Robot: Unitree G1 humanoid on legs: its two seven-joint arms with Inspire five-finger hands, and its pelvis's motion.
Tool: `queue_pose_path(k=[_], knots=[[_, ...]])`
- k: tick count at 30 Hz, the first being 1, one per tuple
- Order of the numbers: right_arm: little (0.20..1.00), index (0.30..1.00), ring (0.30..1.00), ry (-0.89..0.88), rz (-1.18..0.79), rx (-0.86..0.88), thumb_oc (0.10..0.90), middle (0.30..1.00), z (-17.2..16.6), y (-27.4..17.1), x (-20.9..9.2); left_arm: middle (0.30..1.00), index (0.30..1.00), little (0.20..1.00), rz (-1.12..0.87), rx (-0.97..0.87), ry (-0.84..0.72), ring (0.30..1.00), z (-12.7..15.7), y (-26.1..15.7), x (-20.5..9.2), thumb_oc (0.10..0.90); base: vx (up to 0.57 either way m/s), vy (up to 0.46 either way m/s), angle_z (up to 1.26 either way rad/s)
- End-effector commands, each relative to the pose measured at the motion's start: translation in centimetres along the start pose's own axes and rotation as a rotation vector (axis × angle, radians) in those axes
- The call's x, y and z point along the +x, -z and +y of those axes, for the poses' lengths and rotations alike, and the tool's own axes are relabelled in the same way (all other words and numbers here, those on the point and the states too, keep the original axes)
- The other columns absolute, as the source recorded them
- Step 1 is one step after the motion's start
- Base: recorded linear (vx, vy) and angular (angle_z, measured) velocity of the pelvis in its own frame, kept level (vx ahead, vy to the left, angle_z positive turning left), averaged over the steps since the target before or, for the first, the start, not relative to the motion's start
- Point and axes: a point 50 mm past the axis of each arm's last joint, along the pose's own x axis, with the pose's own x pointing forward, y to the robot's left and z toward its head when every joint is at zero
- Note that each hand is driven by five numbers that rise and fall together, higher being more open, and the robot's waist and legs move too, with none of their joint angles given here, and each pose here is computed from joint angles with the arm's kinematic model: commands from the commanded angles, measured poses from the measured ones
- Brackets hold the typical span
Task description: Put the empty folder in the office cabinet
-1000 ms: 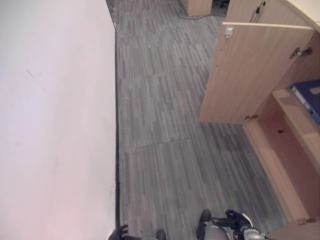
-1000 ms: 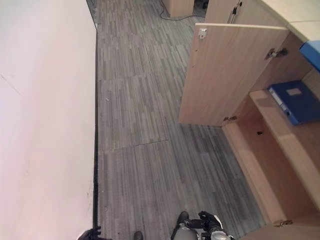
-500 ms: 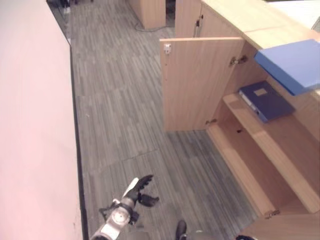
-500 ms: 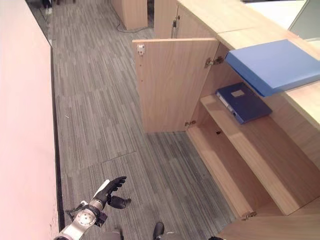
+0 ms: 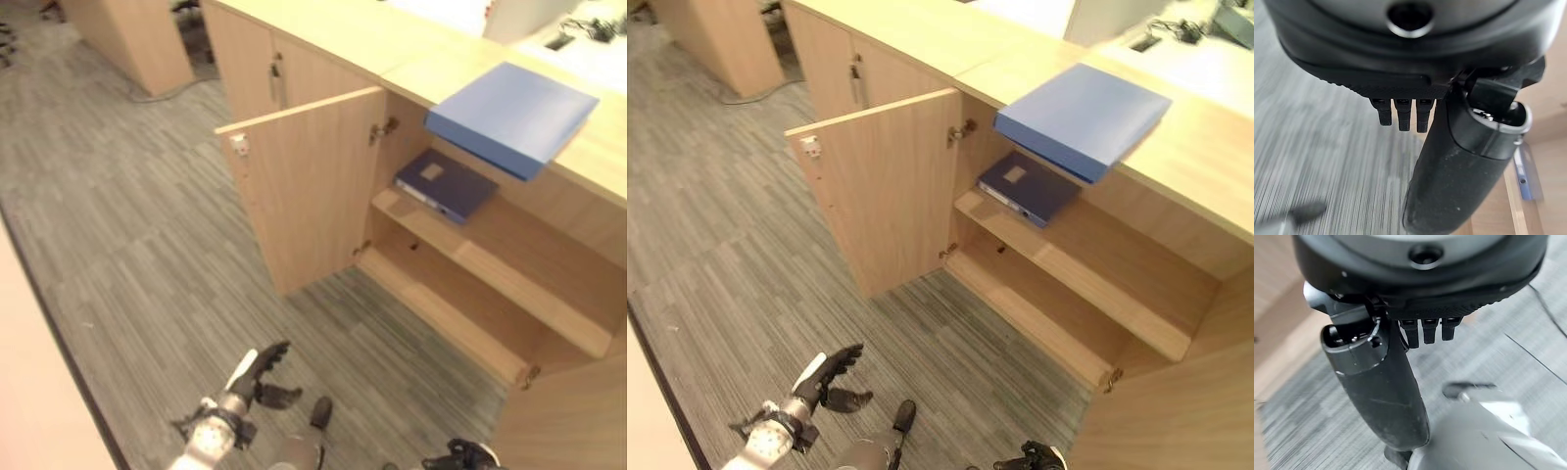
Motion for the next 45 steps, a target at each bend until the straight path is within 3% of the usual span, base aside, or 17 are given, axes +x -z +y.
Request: queue_pose_path(k=[1, 11, 19, 25, 35, 45], knots=[[0.900, 0.900, 0.900, 0.029, -0.022, -0.074, 0.800, 0.900, -1.5, -0.3, 0.0, 0.900, 0.900, 0.900, -0.154, 0.004, 0.018, 0.900, 0.2, -2.3, -0.8, 0.800, 0.14, 0.265, -0.95], [0.900, 0.900, 0.900, 0.001, -0.126, -0.167, 0.800, 0.900, -0.5, -3.2, 0.1, 0.900, 0.900, 0.900, 0.018, -0.125, 0.022, 0.900, -0.9, 1.4, -2.3, 0.800, 0.08, 0.167, -0.56], [0.900, 0.900, 0.900, -0.009, -0.160, -0.285, 0.800, 0.900, -0.3, -5.2, 0.2, 0.900, 0.900, 0.900, 0.018, -0.182, -0.015, 0.900, -0.8, 1.2, -1.9, 0.800, 0.08, -0.068, -0.49], [0.900, 0.900, 0.900, 0.004, -0.010, -0.217, 0.800, 0.900, -0.8, -1.0, 0.1, 0.900, 0.900, 0.900, 0.029, -0.234, -0.017, 0.900, -1.8, 1.1, -1.3, 0.800, 0.33, -0.202, 0.46], [0.900, 0.900, 0.900, 0.065, -0.058, -0.036, 0.800, 0.900, -1.9, -2.4, 0.2, 0.900, 0.900, 0.900, -0.010, -0.211, 0.013, 0.900, -2.2, -0.4, 0.0, 0.800, 0.19, -0.097, 0.08], [0.900, 0.900, 0.900, 0.060, 0.052, -0.060, 0.800, 0.900, -1.6, 1.5, -0.2, 0.900, 0.900, 0.900, 0.005, -0.260, 0.020, 0.900, -1.6, 0.0, -0.2, 0.800, 0.11, -0.145, -0.03]])
